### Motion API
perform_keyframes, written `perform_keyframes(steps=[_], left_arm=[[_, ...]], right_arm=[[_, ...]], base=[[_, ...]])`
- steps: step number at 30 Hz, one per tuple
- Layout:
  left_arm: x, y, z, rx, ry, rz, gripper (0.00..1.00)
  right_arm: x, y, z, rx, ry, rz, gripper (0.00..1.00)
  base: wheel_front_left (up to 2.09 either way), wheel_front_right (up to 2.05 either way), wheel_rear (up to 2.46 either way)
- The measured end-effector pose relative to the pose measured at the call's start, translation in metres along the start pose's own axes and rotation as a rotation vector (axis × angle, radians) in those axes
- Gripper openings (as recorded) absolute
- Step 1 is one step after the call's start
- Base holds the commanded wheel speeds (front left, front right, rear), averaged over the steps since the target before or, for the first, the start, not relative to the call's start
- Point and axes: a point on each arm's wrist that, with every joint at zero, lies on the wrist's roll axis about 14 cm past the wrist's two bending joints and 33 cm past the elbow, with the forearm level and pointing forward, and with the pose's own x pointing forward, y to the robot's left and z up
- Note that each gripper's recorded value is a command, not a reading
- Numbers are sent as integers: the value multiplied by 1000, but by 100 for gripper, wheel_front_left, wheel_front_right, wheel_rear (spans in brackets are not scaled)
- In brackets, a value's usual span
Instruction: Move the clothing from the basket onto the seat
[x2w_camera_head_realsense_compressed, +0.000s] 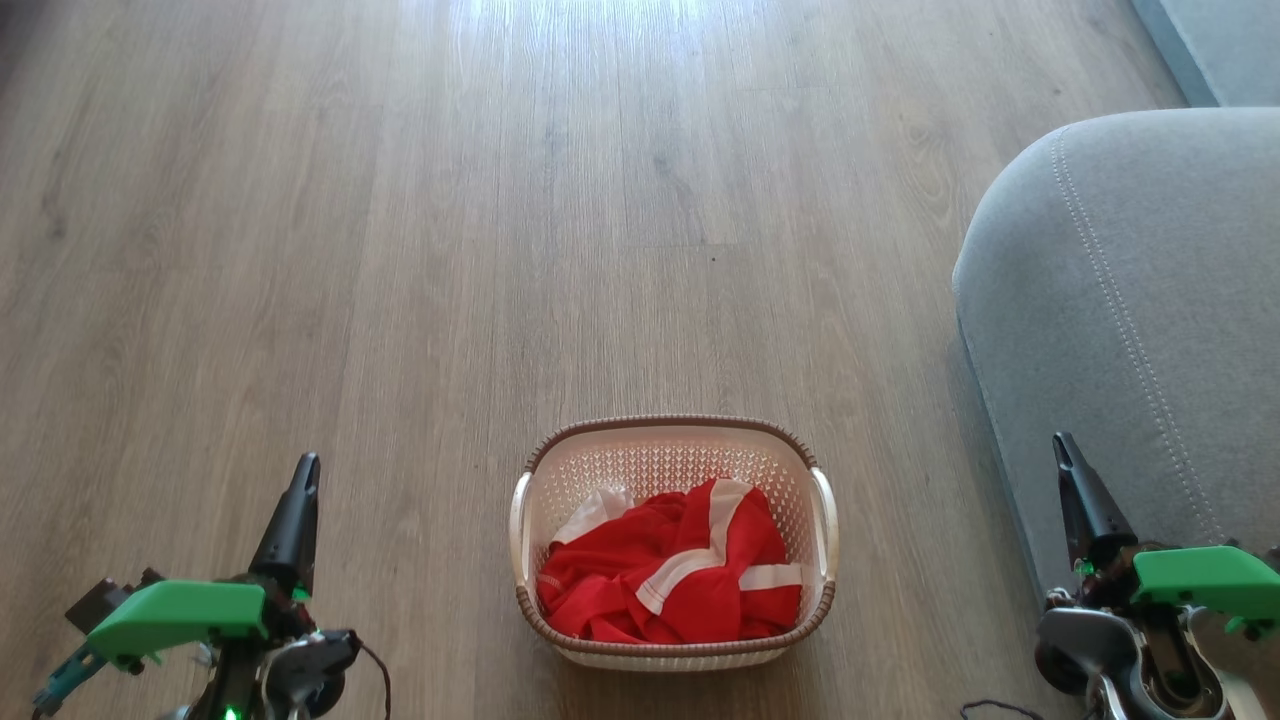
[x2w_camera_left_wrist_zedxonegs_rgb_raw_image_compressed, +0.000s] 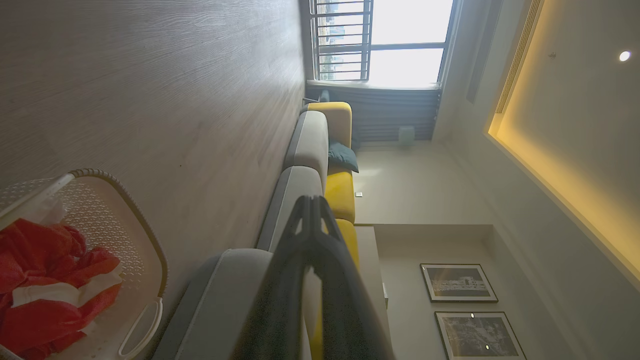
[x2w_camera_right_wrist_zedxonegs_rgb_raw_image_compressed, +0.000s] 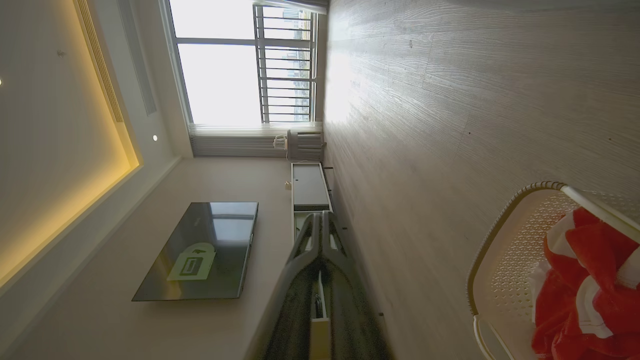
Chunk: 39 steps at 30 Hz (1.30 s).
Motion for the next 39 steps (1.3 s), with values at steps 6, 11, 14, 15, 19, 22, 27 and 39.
perform_keyframes(steps=[6,11,14,15,19,22,27,39], left_arm=[[0,0,0,0,0,0,0],[0,0,0,0,0,0,0],[0,0,0,0,0,0,0],[0,0,0,0,0,0,0],[0,0,0,0,0,0,0],[0,0,0,0,0,0,0],[-6,19,-2,-8,0,56,100],[-22,54,-3,-10,-14,164,100]], right_arm=[[0,0,0,0,0,0,0],[0,0,0,0,0,0,0],[0,0,0,0,0,0,0],[0,0,0,0,0,0,0],[0,0,0,0,0,0,0],[0,0,0,0,0,0,0],[-6,-18,-1,5,1,-55,100],[-18,-50,-9,2,19,-153,100]], base=[[0,0,0],[0,0,0],[0,0,0],[0,0,0],[0,0,0],[0,0,0],[0,0,0],[0,0,0]])
